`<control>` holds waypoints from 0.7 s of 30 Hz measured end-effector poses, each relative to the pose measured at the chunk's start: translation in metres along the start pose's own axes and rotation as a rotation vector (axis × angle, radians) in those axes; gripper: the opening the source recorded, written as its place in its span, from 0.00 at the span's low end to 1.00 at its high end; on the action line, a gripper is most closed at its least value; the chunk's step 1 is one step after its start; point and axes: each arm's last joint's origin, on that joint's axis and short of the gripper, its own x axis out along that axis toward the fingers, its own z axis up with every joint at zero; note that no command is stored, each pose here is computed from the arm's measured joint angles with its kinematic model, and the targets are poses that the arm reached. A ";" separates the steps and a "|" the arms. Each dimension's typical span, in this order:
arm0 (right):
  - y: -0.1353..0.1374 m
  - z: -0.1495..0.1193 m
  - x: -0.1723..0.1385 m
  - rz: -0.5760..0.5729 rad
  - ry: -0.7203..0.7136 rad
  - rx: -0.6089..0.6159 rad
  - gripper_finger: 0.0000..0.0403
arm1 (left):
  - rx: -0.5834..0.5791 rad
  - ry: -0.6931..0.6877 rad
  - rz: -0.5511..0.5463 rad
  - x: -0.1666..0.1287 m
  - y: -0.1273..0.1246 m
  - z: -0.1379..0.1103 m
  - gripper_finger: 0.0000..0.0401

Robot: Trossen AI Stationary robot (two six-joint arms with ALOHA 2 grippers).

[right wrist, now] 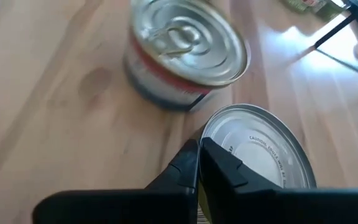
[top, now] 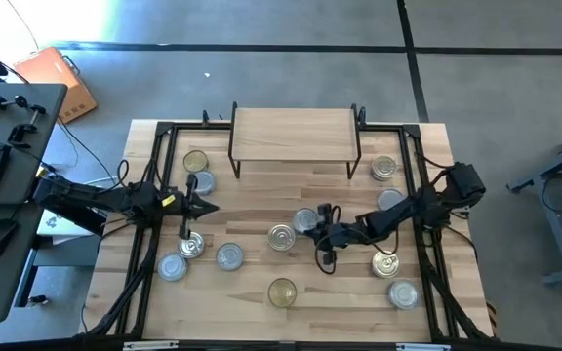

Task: Stack canned seafood by type on shelf
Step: Put the green tuna can on the shelf

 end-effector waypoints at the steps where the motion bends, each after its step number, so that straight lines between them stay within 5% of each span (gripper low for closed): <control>1: -0.001 0.001 -0.004 0.006 0.000 0.004 0.00 | 0.035 0.001 0.006 0.001 -0.001 0.000 0.00; 11: -0.014 0.018 -0.032 0.010 -0.045 0.130 0.00 | 0.347 -0.044 -0.038 0.020 -0.015 0.003 0.00; 21: -0.028 0.022 -0.035 0.034 -0.077 0.256 0.00 | 0.447 0.111 -0.085 0.077 -0.031 0.020 0.00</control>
